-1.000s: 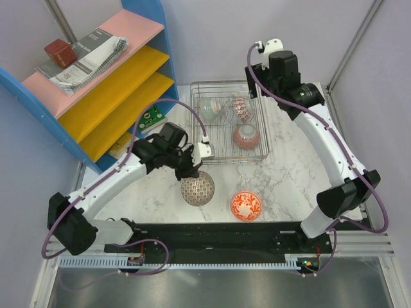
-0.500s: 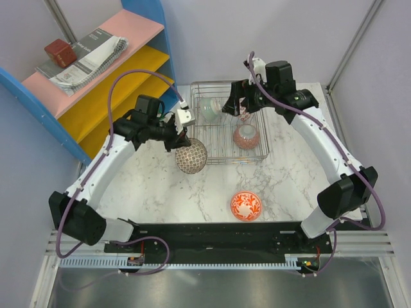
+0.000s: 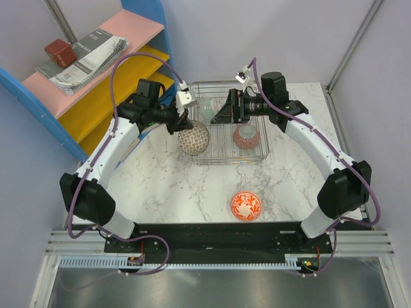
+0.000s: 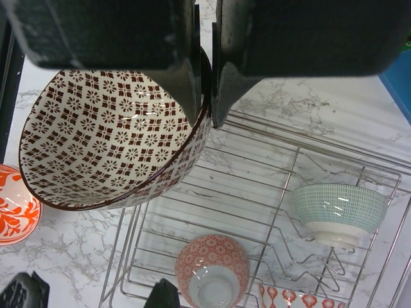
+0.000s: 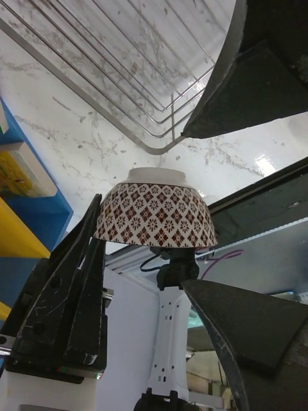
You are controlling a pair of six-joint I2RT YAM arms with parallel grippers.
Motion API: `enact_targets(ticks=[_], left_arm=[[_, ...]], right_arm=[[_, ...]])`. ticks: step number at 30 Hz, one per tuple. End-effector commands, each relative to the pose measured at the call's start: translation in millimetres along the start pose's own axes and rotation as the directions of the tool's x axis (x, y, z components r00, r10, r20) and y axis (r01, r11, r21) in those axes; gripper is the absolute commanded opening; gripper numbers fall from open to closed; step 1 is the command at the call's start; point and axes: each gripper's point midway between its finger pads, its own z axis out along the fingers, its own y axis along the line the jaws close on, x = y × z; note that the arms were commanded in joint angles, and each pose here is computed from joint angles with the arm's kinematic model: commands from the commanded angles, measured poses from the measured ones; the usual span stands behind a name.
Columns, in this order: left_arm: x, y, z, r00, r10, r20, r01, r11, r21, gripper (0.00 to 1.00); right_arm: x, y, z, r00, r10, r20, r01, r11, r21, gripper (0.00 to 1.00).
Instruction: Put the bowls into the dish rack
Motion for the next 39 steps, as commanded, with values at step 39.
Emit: enact_targets(ticks=[39], left_arm=[[-37.6,16.3,-1.4,0.992,0.051,0.114,-0.051,0.999,-0.008,0.02]], right_arm=[[38.8,19.5,54.6,0.990,0.033,-0.139,-0.062,0.975,-0.214,0.84]])
